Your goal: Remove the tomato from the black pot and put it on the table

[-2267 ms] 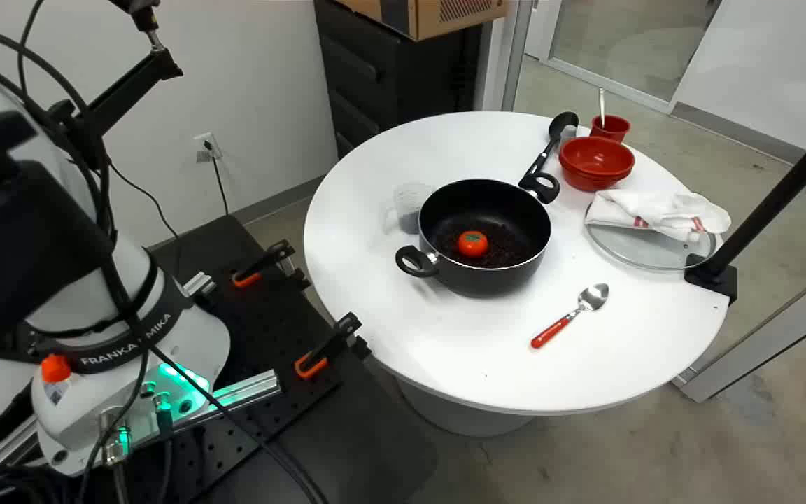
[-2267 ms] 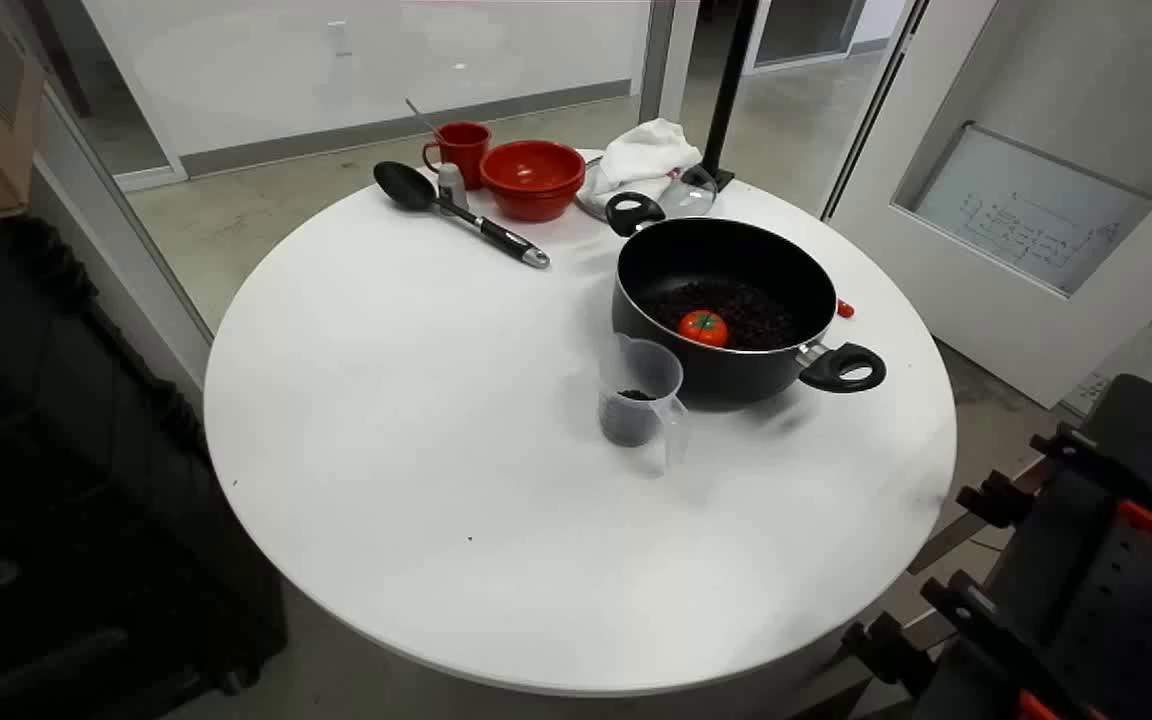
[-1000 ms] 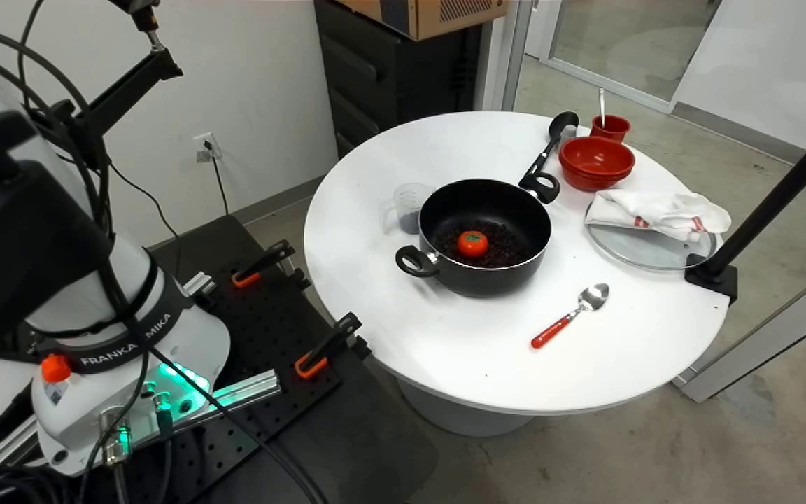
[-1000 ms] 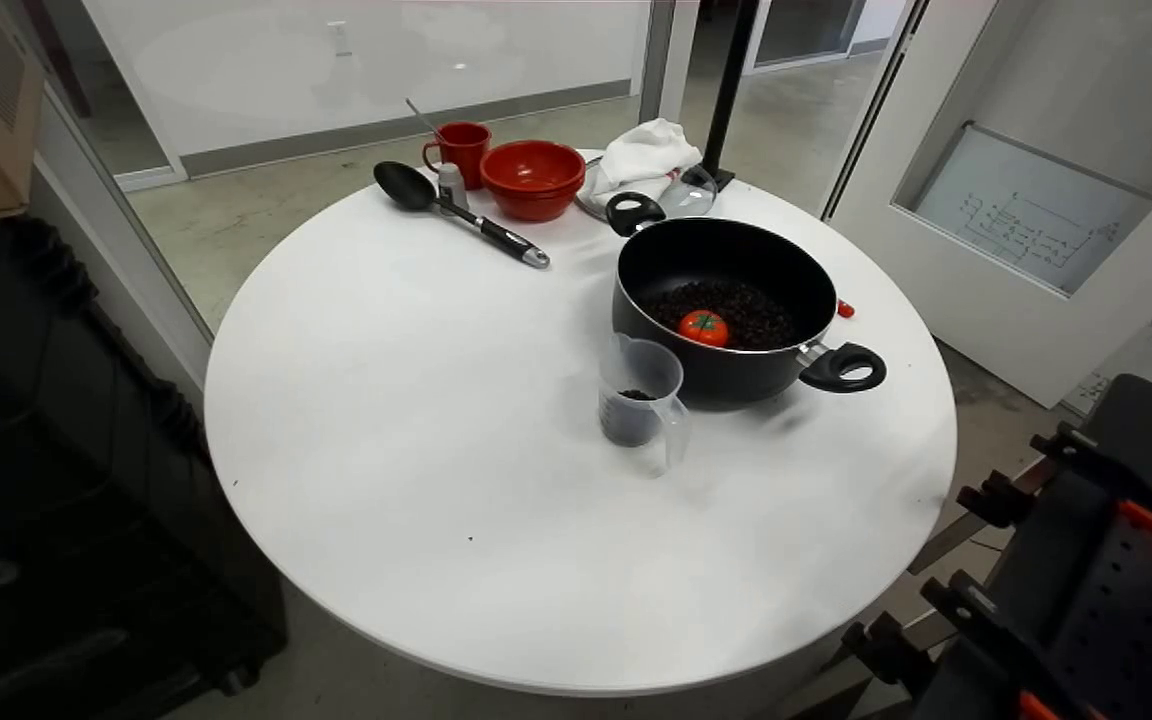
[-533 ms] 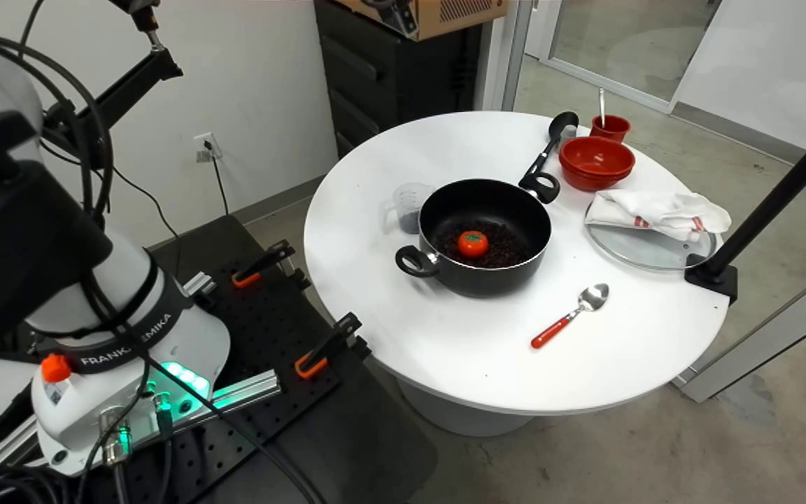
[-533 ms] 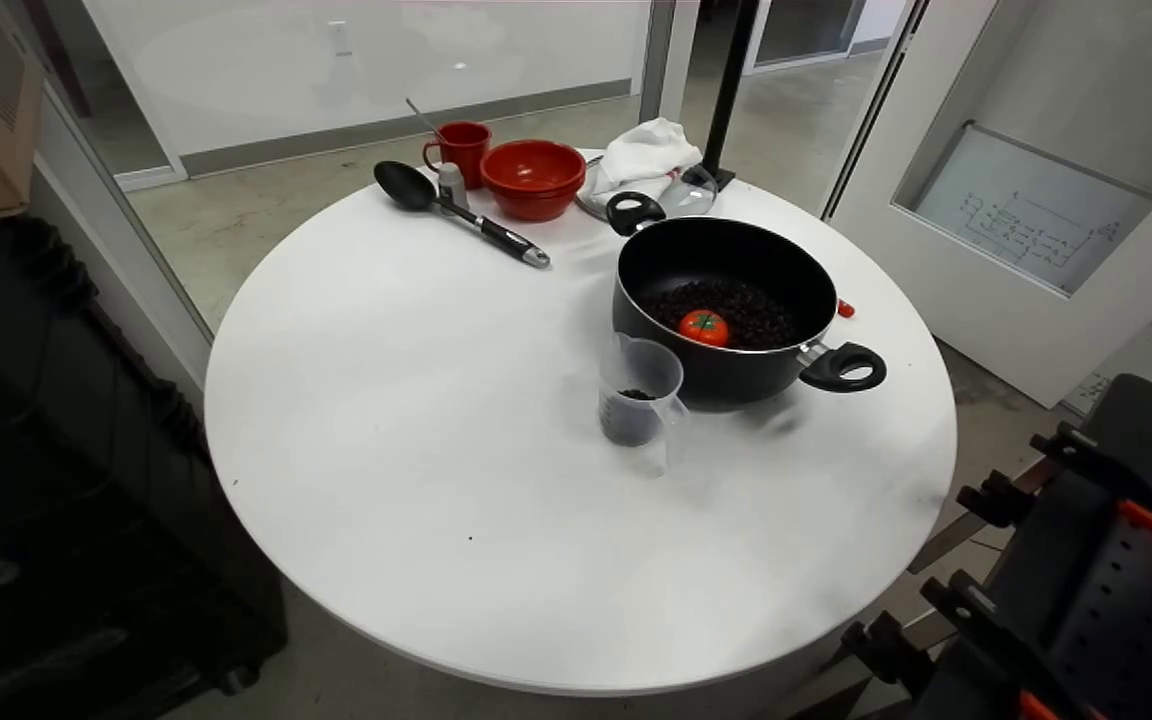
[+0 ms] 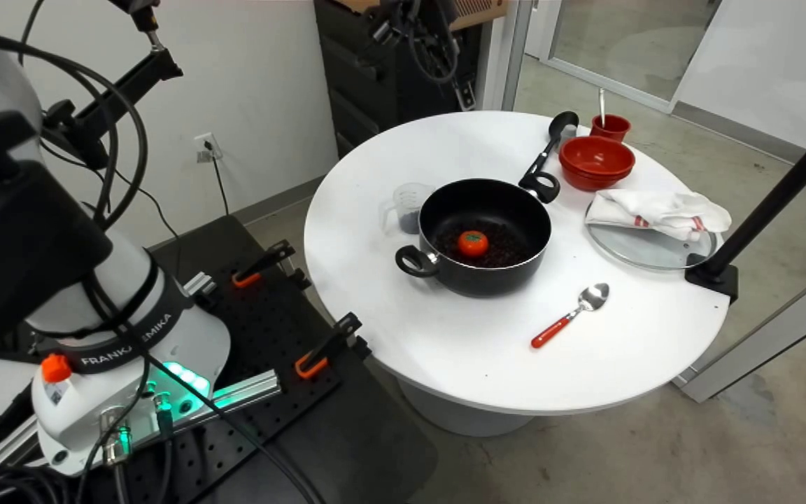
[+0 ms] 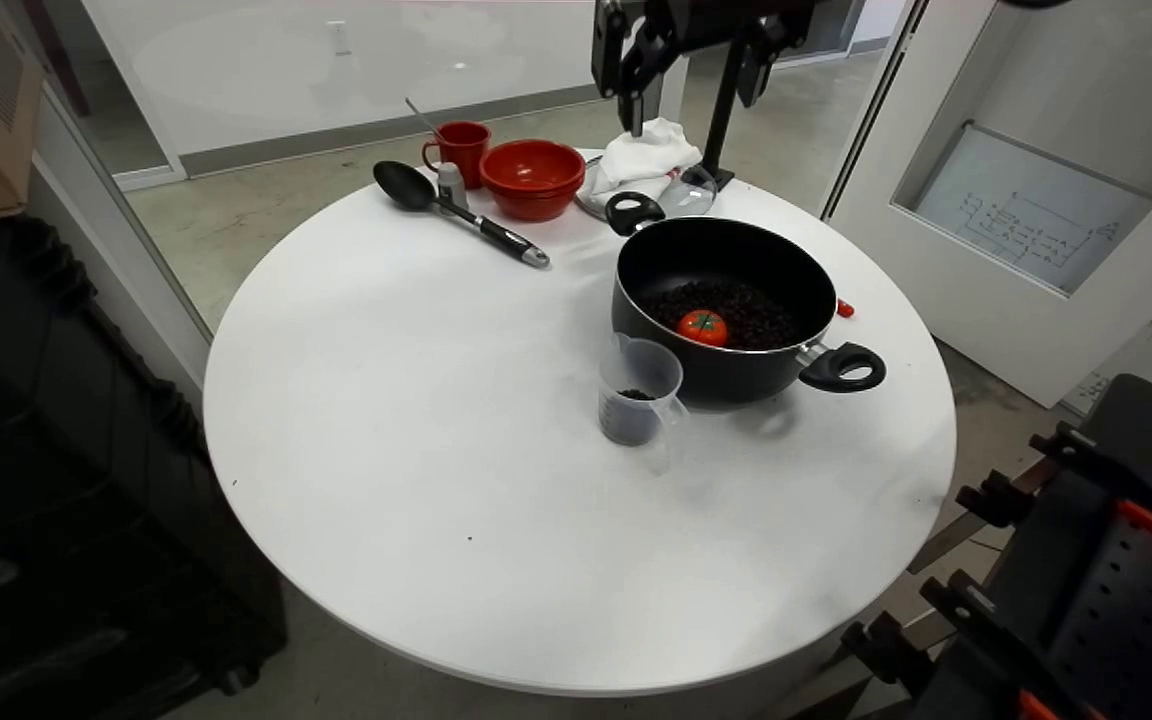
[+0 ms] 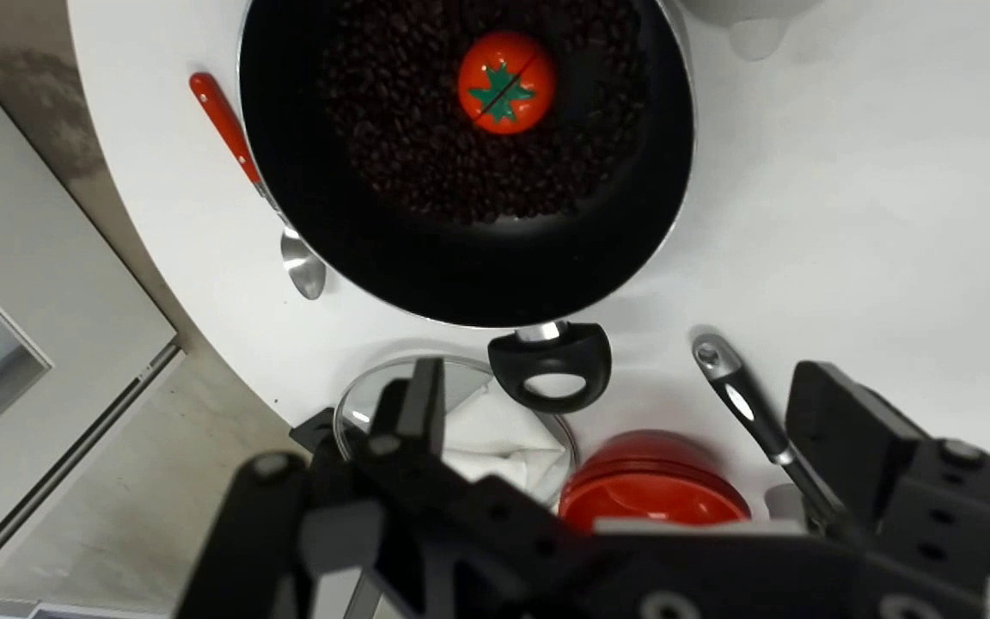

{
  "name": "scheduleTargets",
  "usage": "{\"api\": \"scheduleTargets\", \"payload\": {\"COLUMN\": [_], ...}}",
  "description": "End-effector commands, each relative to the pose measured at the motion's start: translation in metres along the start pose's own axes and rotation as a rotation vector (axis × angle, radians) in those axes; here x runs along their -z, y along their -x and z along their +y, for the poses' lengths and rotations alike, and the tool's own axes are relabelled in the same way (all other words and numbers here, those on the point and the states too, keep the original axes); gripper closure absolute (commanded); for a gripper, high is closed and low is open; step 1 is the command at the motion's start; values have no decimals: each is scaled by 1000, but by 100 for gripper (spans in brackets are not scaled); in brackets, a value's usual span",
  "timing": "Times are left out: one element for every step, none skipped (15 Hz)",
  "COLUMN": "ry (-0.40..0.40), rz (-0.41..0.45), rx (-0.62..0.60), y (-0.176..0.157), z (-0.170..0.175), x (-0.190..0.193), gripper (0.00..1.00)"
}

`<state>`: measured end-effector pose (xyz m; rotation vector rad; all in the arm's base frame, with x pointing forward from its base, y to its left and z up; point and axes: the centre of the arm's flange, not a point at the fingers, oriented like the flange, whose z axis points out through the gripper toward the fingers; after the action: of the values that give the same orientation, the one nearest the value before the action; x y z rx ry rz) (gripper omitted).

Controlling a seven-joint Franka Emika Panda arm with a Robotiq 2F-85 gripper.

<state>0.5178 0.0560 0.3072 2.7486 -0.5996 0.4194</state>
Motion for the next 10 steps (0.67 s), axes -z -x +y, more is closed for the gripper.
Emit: {"api": "scheduleTargets", "payload": {"ry": [36, 36, 35, 31, 29, 30, 36, 49, 57, 63], "rz": [-60, -76, -87, -101, -114, -135, -160, -186, -203, -219], "rx": [-7, -5, -3, -1, -3, -7, -9, -7, -1, 8], "y": [-21, -22, -23, -25, -27, -30, -32, -33, -34, -34], "z": [-15, -11, -9, -6, -3, 1, 5, 10, 16, 22], "x": [-49, -61, -72, -83, -92, -101, -109, -118, -127, -137], "gripper": [0, 0, 0, 0, 0, 0, 0, 0, 0, 0]}}
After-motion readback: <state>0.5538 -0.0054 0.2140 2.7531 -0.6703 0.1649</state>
